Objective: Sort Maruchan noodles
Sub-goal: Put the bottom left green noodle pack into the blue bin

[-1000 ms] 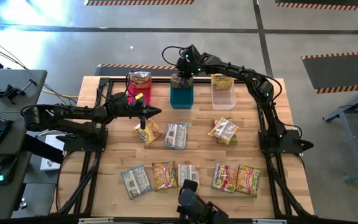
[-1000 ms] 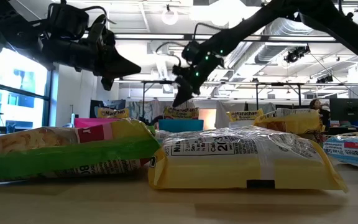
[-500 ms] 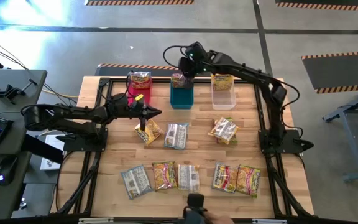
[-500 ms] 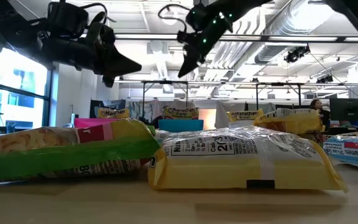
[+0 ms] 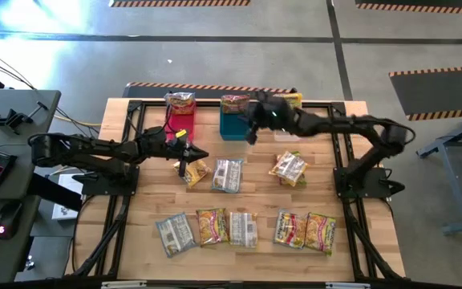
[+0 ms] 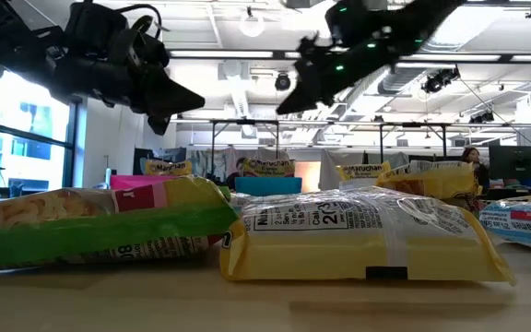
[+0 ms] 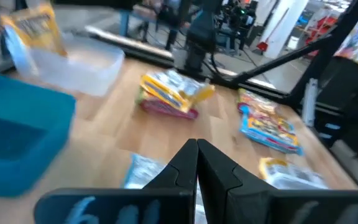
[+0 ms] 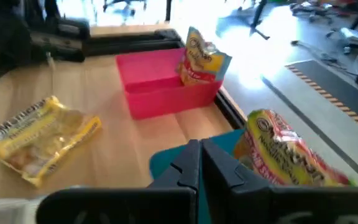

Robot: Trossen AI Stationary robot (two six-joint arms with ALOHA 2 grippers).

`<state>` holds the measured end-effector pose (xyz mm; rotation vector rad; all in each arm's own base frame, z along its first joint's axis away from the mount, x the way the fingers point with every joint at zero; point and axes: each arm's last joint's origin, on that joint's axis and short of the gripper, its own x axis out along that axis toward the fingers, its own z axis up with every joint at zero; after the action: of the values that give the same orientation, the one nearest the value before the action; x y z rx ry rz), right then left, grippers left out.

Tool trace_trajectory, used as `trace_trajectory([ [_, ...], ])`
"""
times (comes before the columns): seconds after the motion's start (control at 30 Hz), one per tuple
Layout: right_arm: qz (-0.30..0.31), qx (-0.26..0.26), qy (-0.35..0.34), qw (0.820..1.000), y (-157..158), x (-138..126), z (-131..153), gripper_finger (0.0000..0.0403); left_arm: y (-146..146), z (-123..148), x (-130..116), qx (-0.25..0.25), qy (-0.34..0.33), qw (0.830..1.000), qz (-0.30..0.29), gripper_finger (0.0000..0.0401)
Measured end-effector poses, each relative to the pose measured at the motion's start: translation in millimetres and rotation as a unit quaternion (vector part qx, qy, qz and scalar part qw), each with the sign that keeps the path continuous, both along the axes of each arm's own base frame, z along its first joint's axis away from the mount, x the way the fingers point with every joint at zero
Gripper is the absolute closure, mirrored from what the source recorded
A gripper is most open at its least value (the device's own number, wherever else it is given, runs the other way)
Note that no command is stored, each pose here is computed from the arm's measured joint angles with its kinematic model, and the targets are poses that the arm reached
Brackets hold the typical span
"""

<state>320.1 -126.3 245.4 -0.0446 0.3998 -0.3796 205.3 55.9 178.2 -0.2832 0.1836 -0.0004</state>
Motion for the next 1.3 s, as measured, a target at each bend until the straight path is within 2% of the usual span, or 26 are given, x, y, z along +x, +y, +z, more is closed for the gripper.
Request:
trace_trajectory([
  [0.13,-0.004,0.011,-0.038,0.999,33.3,-19.2,-13.5,0.0403,-12.8,-6.7,1.1,-0.033,0.035,0.998,-0.044,0.0401],
  [0.23,-0.005,0.015,-0.039,0.999,54.3,-32.7,-28.2,0.0403,-27.2,-11.7,2.8,-0.053,0.065,0.995,-0.061,0.0393],
  [0.43,-0.024,0.008,-0.028,0.999,81.6,-52.2,-47.5,0.0403,-64.1,-12.5,17.1,-0.068,0.129,0.983,-0.107,0.0338],
  [0.6,-0.011,0.006,-0.018,1.000,92.9,-54.3,-53.9,0.0403,-87.4,-21.0,37.8,-0.077,0.189,0.971,-0.125,0.0287],
  [0.77,0.012,-0.008,-0.012,1.000,101.7,-53.2,-54.0,0.0403,-102.2,-33.0,60.6,-0.082,0.225,0.961,-0.136,0.0258],
  [1.07,0.037,-0.012,-0.004,0.999,113.5,-52.7,-55.2,0.0403,-123.1,-52.3,96.5,-0.056,0.278,0.946,-0.158,0.0248],
  [1.3,0.047,-0.012,-0.002,0.999,118.4,-52.7,-55.6,0.0403,-131.2,-60.5,106.9,-0.044,0.289,0.934,-0.204,0.0254],
])
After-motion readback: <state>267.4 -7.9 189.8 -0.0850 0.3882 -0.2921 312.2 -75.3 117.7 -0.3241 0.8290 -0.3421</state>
